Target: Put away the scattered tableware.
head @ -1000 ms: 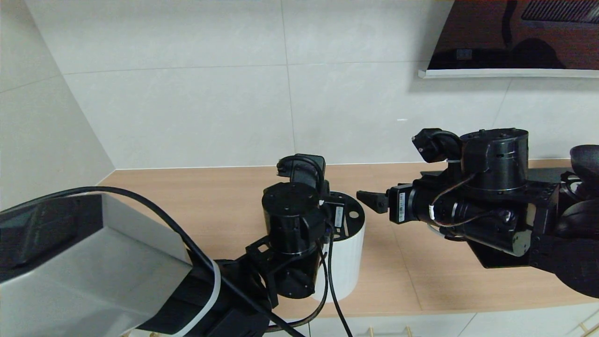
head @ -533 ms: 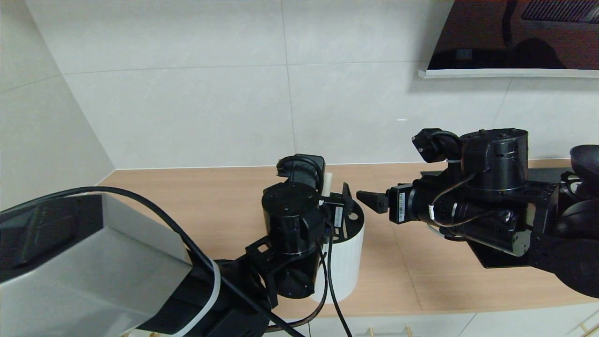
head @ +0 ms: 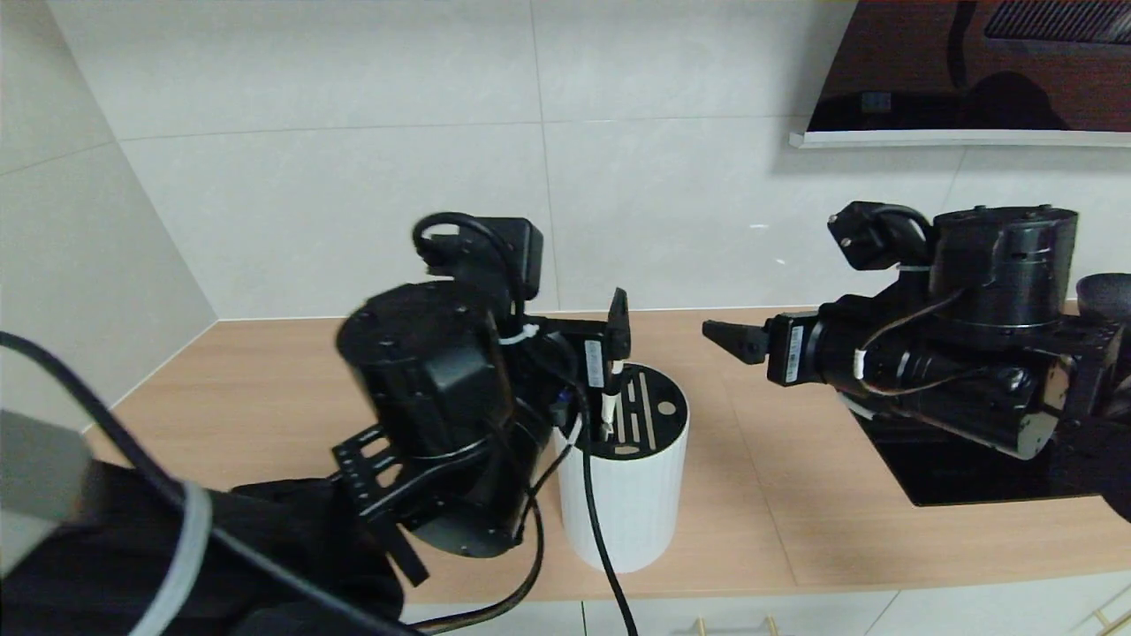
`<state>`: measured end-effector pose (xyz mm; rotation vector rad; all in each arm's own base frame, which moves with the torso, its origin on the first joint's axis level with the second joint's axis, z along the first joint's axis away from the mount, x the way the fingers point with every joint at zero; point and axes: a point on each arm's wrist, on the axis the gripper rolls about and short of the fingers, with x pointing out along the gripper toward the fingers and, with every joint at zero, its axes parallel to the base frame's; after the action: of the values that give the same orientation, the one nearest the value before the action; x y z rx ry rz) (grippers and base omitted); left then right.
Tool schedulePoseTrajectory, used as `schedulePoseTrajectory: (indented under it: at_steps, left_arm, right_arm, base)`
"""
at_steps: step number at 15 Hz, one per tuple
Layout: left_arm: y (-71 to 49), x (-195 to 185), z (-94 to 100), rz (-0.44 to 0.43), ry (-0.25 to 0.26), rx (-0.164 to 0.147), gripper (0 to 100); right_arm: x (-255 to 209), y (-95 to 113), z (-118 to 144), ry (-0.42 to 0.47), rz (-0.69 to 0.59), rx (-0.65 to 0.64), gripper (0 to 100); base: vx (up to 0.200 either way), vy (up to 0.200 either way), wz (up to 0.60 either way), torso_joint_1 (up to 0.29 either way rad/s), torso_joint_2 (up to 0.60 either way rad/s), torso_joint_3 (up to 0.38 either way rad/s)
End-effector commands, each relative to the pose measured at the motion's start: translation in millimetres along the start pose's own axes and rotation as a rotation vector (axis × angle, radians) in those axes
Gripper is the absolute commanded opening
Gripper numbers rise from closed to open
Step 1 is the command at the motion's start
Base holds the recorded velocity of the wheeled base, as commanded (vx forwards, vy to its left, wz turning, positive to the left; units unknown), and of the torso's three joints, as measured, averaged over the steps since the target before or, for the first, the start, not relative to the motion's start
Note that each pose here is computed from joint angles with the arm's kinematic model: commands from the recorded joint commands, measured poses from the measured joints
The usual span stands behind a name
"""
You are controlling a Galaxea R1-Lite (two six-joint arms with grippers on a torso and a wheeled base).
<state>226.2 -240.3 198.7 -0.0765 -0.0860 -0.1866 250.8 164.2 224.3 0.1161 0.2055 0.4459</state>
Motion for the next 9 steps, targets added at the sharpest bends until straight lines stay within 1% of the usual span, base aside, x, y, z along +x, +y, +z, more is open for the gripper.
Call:
schedulePoseTrajectory:
  at_steps: [1, 2, 3, 4, 5, 6, 7, 8, 9]
  left_arm:
    - [40.2, -45, 57.1, -0.047, -0.088, -0.062, 100]
    - [58.0, -61, 70.7, -0.037, -0.114, -0.075, 100]
    - [76.7, -77, 79.9, -0.014, -0.129, -0.076, 100]
    - [97.7, -91, 84.9, 0.024, -0.139, -0.069, 100]
    - [121.3, -108, 85.4, 0.090, -0.140, -0.052, 100]
    - [140.9, -128, 85.0, 0.140, -0.146, -0.041, 100]
    - [155.8, -149, 84.4, 0.170, -0.155, -0.037, 100]
    - [175.9, -185, 83.4, 0.207, -0.177, -0.030, 100]
    - [188.2, -214, 80.4, 0.240, -0.183, -0.017, 100]
  right_arm:
    - [-30, -14, 30, -0.121, -0.028, -0.036, 100]
    - [-43, -21, 41, -0.179, -0.057, -0.071, 100]
    - [-59, -24, 46, -0.222, -0.071, -0.071, 100]
    - [-82, -30, 48, -0.256, -0.094, -0.065, 100]
    - [-107, -38, 48, -0.294, -0.128, -0.061, 100]
    - [-132, -45, 46, -0.331, -0.167, -0.061, 100]
    - [-155, -50, 41, -0.363, -0.196, -0.062, 100]
    - [-190, -52, 30, -0.417, -0.233, -0.063, 100]
    - [-219, -53, 18, -0.458, -0.269, -0.066, 100]
  base:
    - [0.000, 0.000, 0.00, 0.000, 0.00, 0.000]
    - [0.000, 0.000, 0.00, 0.000, 0.00, 0.000]
    - [0.000, 0.000, 0.00, 0.000, 0.00, 0.000]
    - [0.000, 0.000, 0.00, 0.000, 0.00, 0.000]
    - [0.000, 0.000, 0.00, 0.000, 0.00, 0.000]
    - [0.000, 0.000, 0.00, 0.000, 0.00, 0.000]
    - [0.000, 0.000, 0.00, 0.000, 0.00, 0.000]
    - [0.000, 0.000, 0.00, 0.000, 0.00, 0.000]
    - [0.000, 0.000, 0.00, 0.000, 0.00, 0.000]
